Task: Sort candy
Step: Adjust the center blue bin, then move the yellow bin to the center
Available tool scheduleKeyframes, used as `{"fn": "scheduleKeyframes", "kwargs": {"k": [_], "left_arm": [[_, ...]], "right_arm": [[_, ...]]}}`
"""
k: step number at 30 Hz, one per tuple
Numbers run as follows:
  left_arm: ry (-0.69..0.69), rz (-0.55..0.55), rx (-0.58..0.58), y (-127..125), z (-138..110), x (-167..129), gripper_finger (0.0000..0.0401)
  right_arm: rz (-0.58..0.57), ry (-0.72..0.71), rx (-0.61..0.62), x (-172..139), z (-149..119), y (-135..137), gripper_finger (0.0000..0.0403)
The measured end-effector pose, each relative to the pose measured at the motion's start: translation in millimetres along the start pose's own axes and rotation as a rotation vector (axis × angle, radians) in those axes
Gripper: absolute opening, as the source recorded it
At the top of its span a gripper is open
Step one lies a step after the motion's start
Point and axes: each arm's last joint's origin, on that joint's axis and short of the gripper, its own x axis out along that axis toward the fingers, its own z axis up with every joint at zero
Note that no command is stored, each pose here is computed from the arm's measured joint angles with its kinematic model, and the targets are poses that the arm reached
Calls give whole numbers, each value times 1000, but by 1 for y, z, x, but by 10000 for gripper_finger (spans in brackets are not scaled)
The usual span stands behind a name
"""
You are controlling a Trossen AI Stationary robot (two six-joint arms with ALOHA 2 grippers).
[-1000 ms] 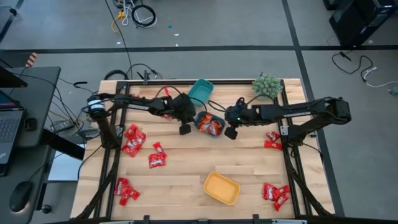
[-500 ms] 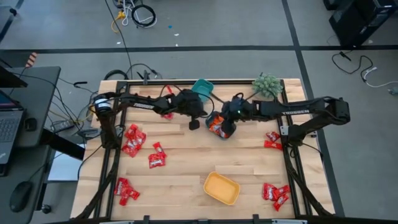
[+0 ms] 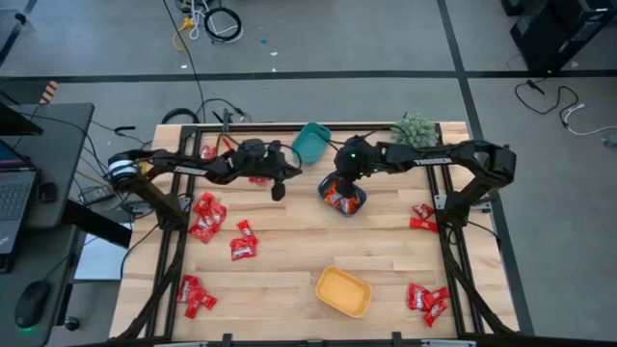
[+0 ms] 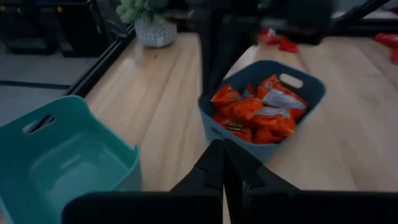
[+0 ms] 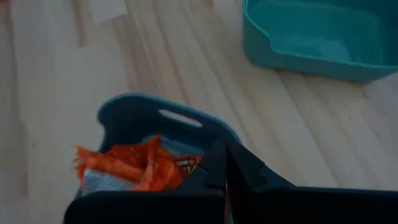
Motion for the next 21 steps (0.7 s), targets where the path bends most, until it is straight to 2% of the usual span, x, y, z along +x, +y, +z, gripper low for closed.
{"fn": "scheduleKeyframes", "kwargs": {"k": [7,12,16,19,21], "left_arm": [[3,19,-5,-5,-9,-17,0],[18,18,-22,-6,-14,-18,0],[20,17,-33,-6,-14,-18,0],[15,18,-32,-5,-13,-18,0],[15,13,-32,-6,-13,-18,0]], "right_arm": [[-49,99,94,7,-7,-11,0],[-217,135,165,-2,-11,-24,0],[-340,164,176,-13,-14,-30,0],[-406,160,177,-25,-14,-34,0],[-412,150,158,-36,-13,-33,0]]}}
